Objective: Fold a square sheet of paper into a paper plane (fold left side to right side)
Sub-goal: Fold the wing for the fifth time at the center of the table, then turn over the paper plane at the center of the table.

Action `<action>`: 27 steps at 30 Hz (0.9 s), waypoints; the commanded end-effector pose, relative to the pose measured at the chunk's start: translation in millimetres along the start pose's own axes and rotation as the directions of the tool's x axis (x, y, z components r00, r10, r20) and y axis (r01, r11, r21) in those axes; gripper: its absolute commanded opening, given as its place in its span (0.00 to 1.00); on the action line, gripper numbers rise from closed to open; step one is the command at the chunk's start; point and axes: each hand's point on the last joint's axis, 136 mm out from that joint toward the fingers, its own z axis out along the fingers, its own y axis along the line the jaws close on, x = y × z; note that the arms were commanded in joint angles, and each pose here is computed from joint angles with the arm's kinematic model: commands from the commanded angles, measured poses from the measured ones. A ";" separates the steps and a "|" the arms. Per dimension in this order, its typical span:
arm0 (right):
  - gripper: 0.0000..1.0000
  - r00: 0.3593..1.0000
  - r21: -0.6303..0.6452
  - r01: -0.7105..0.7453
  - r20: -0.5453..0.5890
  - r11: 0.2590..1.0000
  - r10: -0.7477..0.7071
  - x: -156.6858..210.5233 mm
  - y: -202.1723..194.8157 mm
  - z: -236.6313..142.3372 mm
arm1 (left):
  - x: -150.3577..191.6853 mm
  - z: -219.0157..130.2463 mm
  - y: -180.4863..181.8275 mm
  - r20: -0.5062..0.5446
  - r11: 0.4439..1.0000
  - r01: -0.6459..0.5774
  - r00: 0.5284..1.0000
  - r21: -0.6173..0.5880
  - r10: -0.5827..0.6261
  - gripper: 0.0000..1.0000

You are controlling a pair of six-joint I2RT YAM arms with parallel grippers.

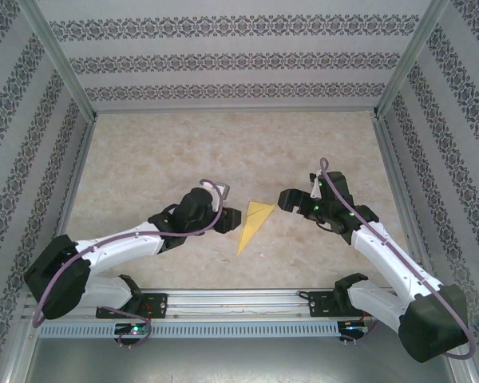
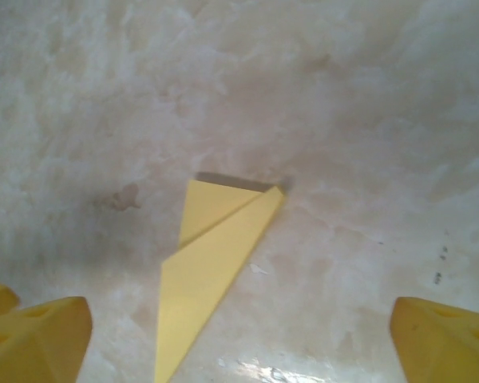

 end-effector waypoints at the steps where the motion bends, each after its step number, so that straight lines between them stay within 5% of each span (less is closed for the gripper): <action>1: 0.98 0.998 0.073 -0.065 -0.009 0.995 0.066 10.5 -17.4 0.2 | -13.7 -9.9 16.2 0.081 0.997 -0.028 0.996 -0.074 0.034 0.54; 10: 0.98 0.987 0.215 -0.141 -0.040 0.966 0.153 31.1 -27.5 6.1 | -19.1 -22.7 33.1 0.121 0.993 -0.022 0.992 -0.119 0.037 0.70; 21: 0.98 0.987 0.464 -0.052 -0.110 0.884 0.116 47.4 -20.8 13.5 | -13.2 -36.0 52.7 0.130 0.991 0.011 0.991 -0.131 0.006 1.00; 27: 0.98 0.984 0.533 -0.009 -0.145 0.846 0.102 51.1 4.2 19.7 | -6.9 -49.0 66.6 0.142 0.988 0.039 0.990 -0.151 -0.018 1.00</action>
